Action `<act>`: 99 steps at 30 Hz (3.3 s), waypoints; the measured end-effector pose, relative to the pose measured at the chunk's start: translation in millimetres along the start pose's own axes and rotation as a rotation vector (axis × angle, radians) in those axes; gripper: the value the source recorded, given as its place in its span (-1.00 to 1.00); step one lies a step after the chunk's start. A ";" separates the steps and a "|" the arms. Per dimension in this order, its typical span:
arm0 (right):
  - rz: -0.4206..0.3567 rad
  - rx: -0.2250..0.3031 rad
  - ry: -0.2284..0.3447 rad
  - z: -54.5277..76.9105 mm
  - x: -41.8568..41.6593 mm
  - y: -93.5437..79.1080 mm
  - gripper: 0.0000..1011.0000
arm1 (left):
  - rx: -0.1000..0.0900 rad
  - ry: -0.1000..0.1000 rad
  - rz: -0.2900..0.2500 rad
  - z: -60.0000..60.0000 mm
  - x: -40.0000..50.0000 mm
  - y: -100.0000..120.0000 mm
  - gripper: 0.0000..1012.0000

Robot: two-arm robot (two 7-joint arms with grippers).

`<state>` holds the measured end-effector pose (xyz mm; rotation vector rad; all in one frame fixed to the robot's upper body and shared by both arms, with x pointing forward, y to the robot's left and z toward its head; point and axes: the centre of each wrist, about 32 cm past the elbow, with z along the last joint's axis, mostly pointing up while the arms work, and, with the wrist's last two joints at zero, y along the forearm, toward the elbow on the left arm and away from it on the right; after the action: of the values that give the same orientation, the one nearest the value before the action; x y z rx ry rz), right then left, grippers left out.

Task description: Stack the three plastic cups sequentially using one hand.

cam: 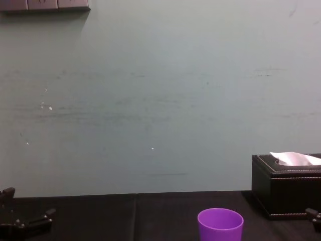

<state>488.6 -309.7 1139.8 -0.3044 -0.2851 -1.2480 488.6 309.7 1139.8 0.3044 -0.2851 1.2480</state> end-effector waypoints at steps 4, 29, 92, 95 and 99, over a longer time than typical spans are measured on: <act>0.000 0.000 0.000 0.0 0.0 0.0 0.99 | 0.000 0.000 0.000 0.0 0.0 0.0 1.00; 0.000 0.000 0.000 0.0 0.0 0.0 0.99 | 0.000 0.000 0.000 0.0 0.0 0.0 1.00; 0.507 0.096 0.196 -6.6 56.1 -97.8 0.99 | 0.000 0.000 0.000 0.0 0.0 0.0 1.00; 0.550 0.090 0.189 -11.9 54.1 -98.6 0.99 | 0.000 0.000 0.000 0.0 0.0 0.0 1.00; 0.589 0.079 0.190 -17.5 50.3 -98.2 0.99 | 0.000 0.000 0.000 0.0 0.0 0.0 1.00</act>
<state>410.3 -388.7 1149.3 -0.1795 -0.0686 -0.6757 488.6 309.7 1139.8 0.3045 -0.2850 1.2480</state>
